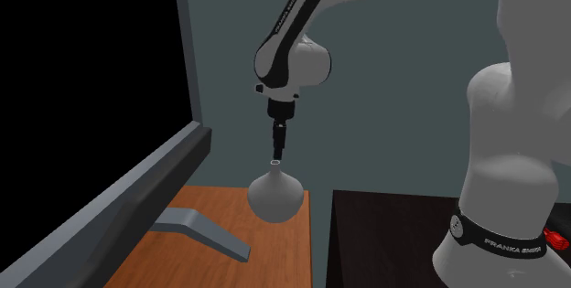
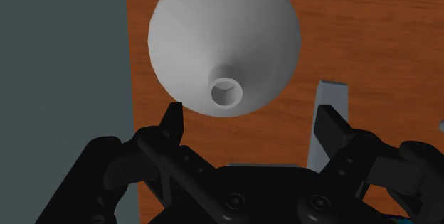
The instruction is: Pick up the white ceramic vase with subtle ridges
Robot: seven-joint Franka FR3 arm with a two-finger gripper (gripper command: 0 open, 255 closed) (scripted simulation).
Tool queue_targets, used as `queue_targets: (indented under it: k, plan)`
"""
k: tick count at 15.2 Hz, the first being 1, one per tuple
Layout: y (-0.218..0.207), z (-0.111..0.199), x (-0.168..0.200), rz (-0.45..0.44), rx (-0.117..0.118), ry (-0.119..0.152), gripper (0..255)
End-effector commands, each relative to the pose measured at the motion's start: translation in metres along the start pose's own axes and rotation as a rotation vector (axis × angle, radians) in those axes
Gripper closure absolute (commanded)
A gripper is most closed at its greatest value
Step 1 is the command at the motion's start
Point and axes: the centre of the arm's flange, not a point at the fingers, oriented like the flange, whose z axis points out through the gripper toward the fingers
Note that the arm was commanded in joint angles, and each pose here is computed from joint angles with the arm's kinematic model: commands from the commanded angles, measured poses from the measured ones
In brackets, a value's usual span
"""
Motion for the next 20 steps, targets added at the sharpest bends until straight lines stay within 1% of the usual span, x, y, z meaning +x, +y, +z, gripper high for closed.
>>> queue_targets:
  k: [1,8,10,11,20]
  plan:
    - [0.015,0.016,0.0,-0.003,-0.001,-0.003,0]
    - [0.016,0.052,-0.004,-0.003,-0.001,-0.003,0]
    - [0.016,0.055,-0.004,-0.003,-0.001,-0.003,0]
    - [0.016,0.055,-0.004,-0.003,-0.001,-0.003,255]
    - [0.016,0.055,-0.004,-0.003,-0.001,-0.003,255]
